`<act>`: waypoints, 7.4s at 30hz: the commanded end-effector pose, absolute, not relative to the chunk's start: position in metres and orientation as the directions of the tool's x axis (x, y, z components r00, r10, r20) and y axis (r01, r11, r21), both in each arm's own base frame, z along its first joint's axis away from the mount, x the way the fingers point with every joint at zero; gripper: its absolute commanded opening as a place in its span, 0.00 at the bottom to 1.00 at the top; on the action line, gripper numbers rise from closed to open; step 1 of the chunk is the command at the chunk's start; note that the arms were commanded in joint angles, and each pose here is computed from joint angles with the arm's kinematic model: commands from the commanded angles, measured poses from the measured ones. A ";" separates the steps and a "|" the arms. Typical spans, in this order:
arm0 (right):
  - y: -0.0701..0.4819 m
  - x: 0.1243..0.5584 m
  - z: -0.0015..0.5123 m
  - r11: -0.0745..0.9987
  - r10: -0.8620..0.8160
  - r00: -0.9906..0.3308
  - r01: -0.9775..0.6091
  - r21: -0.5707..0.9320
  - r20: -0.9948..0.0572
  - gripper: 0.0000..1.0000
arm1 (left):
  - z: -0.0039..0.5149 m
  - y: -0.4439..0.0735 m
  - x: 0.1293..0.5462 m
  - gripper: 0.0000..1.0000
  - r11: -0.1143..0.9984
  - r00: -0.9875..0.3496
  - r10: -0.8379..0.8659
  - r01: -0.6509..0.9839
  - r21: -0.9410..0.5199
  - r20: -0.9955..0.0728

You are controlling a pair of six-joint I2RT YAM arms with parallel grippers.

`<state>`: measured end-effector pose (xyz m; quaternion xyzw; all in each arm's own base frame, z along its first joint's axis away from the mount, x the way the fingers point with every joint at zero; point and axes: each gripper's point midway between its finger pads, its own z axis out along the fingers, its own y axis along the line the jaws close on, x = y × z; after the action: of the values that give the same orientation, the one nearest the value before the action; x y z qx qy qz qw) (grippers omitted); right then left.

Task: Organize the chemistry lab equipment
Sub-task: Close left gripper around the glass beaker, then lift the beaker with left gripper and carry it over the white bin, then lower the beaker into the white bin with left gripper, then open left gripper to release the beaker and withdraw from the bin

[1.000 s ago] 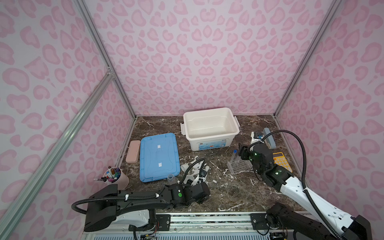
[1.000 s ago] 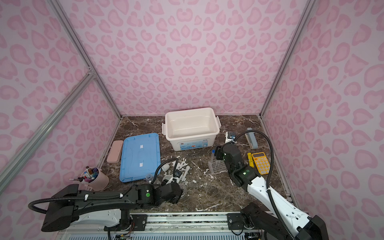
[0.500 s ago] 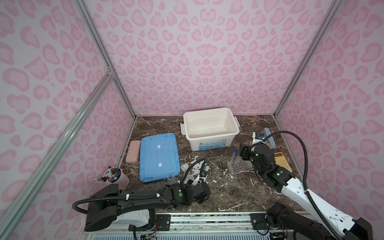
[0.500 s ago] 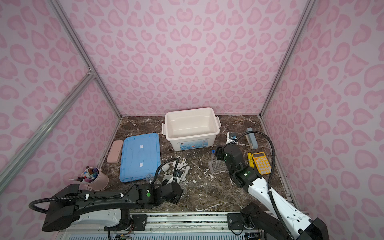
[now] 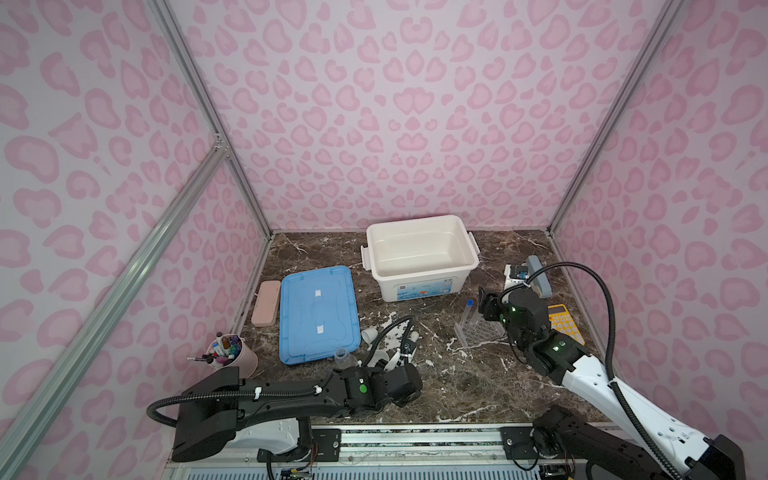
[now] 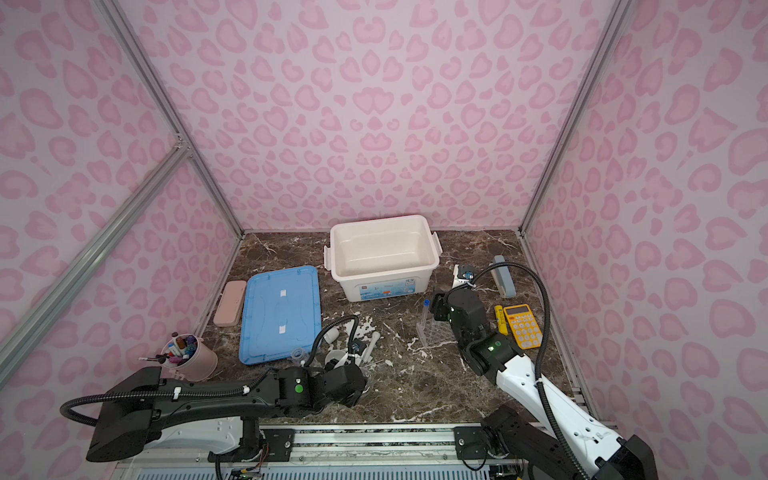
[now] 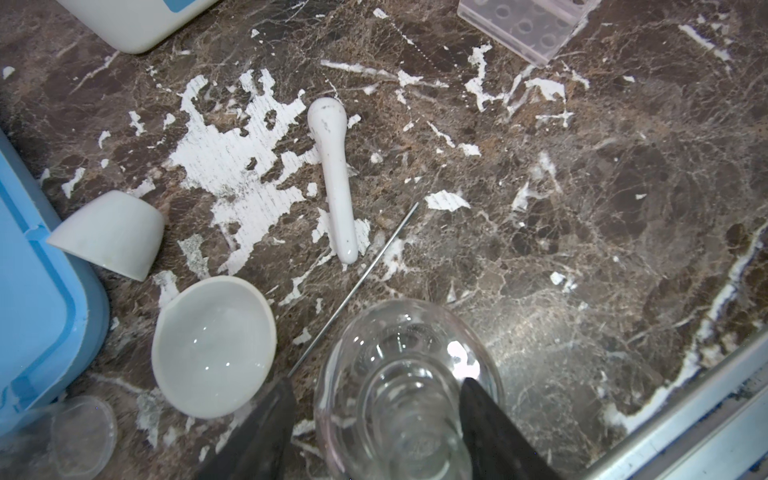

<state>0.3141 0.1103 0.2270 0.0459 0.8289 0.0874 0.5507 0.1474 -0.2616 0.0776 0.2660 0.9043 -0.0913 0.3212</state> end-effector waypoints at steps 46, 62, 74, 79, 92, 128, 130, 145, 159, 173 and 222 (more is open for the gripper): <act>0.112 0.320 0.230 0.978 0.174 -0.396 -0.037 0.204 -0.902 0.72 | 0.164 -0.287 0.181 0.05 0.833 -0.510 0.391 0.551 0.059 -0.766; 0.090 0.341 0.243 0.962 0.235 -0.379 -0.041 0.270 -0.895 0.72 | 0.275 -0.255 0.244 0.06 0.866 -0.389 0.250 0.500 0.025 -0.887; 0.089 0.368 0.248 0.958 0.240 -0.381 -0.057 0.282 -0.893 0.72 | 0.323 -0.256 0.324 0.04 0.875 -0.331 0.222 0.482 0.038 -0.917; 0.087 0.379 0.249 0.958 0.238 -0.388 -0.055 0.280 -0.890 0.72 | 0.328 -0.259 0.360 0.04 0.881 -0.345 0.215 0.473 0.028 -0.914; 0.086 0.406 0.242 0.954 0.244 -0.413 -0.059 0.293 -0.878 0.71 | 0.277 -0.269 0.443 0.04 0.877 -0.459 0.300 0.478 0.052 -0.836; 0.096 0.418 0.219 0.948 0.242 -0.483 -0.069 0.312 -0.842 0.68 | 0.114 -0.278 0.483 0.03 0.881 -0.706 0.374 0.473 -0.008 -0.601; 0.097 0.418 0.218 0.946 0.243 -0.485 -0.070 0.315 -0.840 0.68 | 0.112 -0.278 0.483 0.03 0.884 -0.713 0.367 0.467 -0.014 -0.598; 0.100 0.416 0.217 0.941 0.248 -0.497 -0.079 0.328 -0.831 0.68 | 0.143 -0.295 0.491 0.03 0.888 -0.741 0.218 0.421 -0.187 -0.636; 0.103 0.419 0.214 0.939 0.244 -0.508 -0.087 0.331 -0.826 0.67 | 0.130 -0.286 0.500 0.03 0.927 -0.798 0.146 0.317 -0.201 -0.585; 0.104 0.419 0.211 0.938 0.242 -0.516 -0.091 0.334 -0.822 0.67 | 0.103 -0.280 0.498 0.03 0.939 -0.812 0.206 0.321 -0.123 -0.546; 0.099 0.412 0.214 0.944 0.239 -0.521 -0.071 0.321 -0.819 0.68 | 0.160 -0.312 0.477 0.65 0.907 -0.738 0.241 0.403 -0.126 -0.630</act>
<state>0.4129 0.1015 0.2148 0.0464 0.8562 0.1670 0.4867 0.4764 -0.3065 0.1329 0.1782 0.9331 -0.1123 0.2917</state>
